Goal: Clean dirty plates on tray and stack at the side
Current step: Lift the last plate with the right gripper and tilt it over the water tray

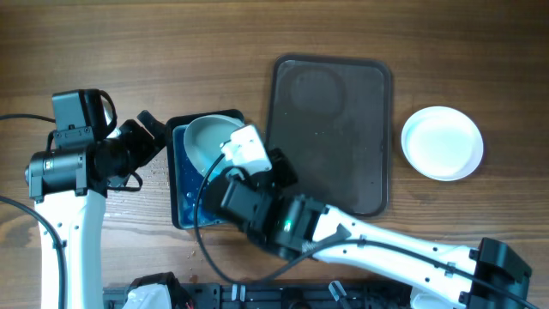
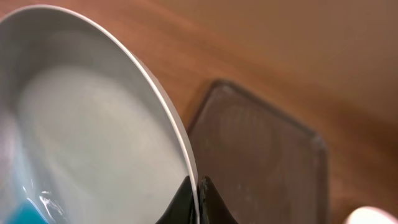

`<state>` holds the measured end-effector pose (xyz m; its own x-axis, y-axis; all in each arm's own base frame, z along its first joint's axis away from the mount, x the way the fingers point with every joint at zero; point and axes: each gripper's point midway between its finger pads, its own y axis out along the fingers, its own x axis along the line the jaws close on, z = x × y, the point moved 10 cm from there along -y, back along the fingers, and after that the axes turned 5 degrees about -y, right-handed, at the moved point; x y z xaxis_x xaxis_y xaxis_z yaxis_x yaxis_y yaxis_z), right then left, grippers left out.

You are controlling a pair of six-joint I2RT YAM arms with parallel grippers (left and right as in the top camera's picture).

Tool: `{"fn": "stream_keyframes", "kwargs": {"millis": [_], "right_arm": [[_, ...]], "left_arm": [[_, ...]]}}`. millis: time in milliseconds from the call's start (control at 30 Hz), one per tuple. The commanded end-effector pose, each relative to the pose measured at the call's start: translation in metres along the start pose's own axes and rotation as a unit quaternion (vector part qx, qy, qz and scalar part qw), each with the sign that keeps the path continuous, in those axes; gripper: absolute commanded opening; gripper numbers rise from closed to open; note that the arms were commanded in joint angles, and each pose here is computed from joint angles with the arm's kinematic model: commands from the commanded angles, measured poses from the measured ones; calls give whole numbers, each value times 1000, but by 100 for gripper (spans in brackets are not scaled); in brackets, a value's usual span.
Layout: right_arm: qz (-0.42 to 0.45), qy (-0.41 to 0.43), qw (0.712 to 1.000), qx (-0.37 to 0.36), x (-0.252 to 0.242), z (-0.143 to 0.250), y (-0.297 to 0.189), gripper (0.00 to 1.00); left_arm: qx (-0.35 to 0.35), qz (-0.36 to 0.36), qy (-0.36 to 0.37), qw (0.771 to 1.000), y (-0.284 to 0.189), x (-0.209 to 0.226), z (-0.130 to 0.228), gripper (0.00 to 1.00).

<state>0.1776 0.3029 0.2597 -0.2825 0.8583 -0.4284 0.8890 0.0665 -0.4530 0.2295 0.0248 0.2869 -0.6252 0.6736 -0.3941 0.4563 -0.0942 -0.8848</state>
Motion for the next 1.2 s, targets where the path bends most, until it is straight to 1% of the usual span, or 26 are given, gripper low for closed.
{"fn": "stream_keyframes", "kwargs": {"millis": [0,100,233,367,467,1167], "right_arm": [[69,-28,996,-42,-3,-12,-13,4],[72,-38,995,-57,2,-15,-21,5],[97,-52,991,-76,3,-19,-29,4],[124,-76,985,-94,4,-27,-37,4],[124,-102,982,-102,7,-31,-41,4],[135,-122,978,-106,8,-34,-44,4]], "left_arm": [[-4,10,-1,1000,-5,-1,-1,100],[-4,10,-1,1000,-5,-1,-1,100],[-4,10,-1,1000,-5,-1,-1,100],[-4,10,-1,1000,-5,-1,-1,100],[-4,10,-1,1000,-5,-1,-1,100],[-4,10,-1,1000,-5,-1,-1,100]]}}
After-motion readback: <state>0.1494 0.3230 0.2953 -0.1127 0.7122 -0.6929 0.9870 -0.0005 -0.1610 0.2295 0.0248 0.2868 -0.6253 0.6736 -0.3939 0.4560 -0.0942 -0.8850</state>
